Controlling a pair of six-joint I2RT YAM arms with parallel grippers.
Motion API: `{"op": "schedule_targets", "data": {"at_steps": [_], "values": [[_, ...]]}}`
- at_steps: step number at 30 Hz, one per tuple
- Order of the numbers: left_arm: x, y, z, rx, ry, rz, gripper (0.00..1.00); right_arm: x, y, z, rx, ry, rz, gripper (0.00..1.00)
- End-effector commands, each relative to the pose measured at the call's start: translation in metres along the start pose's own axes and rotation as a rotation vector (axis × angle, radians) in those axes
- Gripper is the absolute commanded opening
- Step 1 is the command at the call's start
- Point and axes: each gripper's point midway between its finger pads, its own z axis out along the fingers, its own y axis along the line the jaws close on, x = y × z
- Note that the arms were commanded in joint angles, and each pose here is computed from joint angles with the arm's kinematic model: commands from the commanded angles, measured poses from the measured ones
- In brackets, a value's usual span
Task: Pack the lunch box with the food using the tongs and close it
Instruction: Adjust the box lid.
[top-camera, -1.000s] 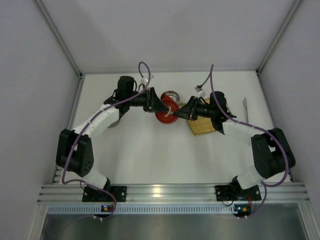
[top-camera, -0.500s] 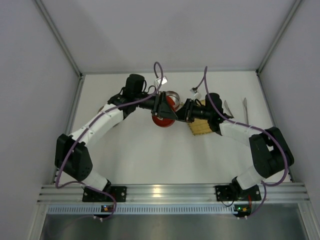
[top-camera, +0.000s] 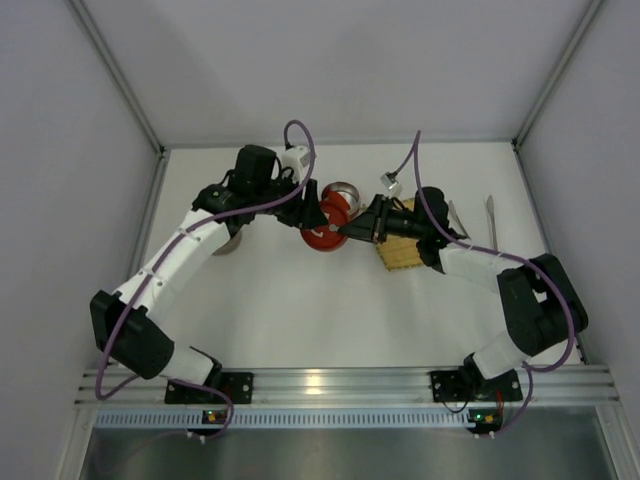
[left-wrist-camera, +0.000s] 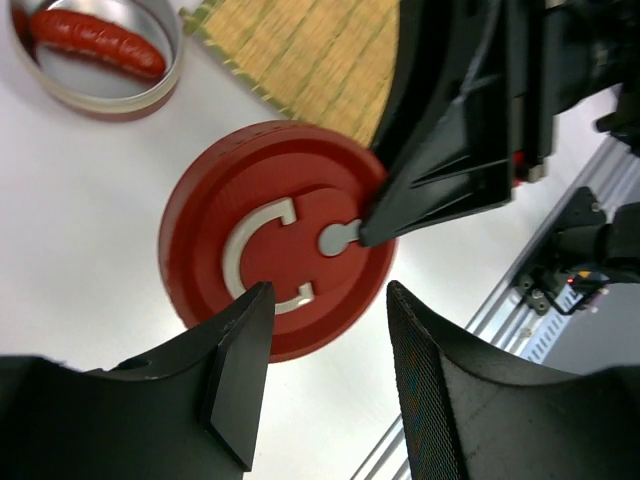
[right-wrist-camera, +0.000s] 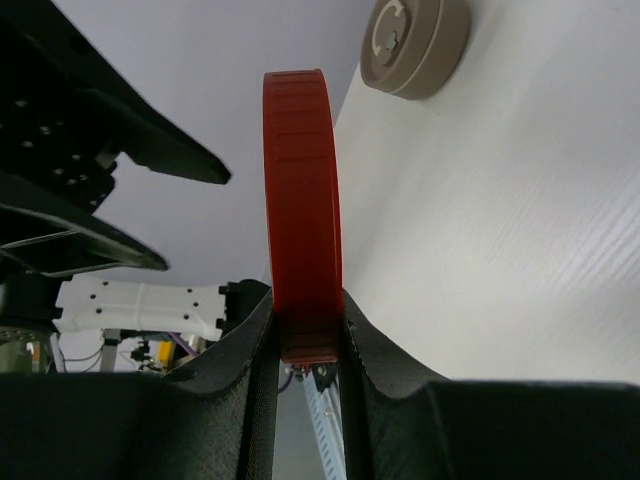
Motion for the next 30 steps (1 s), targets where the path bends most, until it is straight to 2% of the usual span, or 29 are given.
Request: {"op": "schedule_targets", "data": {"at_steps": [1,6,12,15,21,23,28,30], "values": [[0.011,0.023,0.0,-0.113,0.04,0.025,0.54,-0.014,0.032,-0.003,-0.127,-0.04,-0.075,0.0],[0.016,0.04,0.002,-0.197,0.055,0.02,0.59,-0.016,0.039,-0.004,-0.152,-0.047,-0.075,0.0],[0.022,0.045,0.008,-0.204,0.078,0.009,0.63,-0.016,0.046,-0.005,-0.179,-0.051,-0.075,0.0],[0.024,0.034,0.014,-0.128,0.081,-0.012,0.63,-0.013,0.048,-0.004,-0.188,-0.042,-0.077,0.0],[0.031,-0.009,0.023,0.141,0.108,-0.084,0.6,-0.013,0.054,-0.005,-0.208,-0.04,-0.089,0.0],[0.034,-0.025,0.02,0.242,0.12,-0.12,0.58,-0.013,0.054,-0.005,-0.211,-0.04,-0.092,0.0],[0.016,-0.039,0.006,0.405,0.048,-0.176,0.47,-0.009,0.05,-0.004,-0.208,-0.03,-0.09,0.0],[0.014,-0.036,-0.001,0.453,0.042,-0.256,0.43,-0.008,0.048,-0.004,-0.204,-0.028,-0.089,0.0]]}}
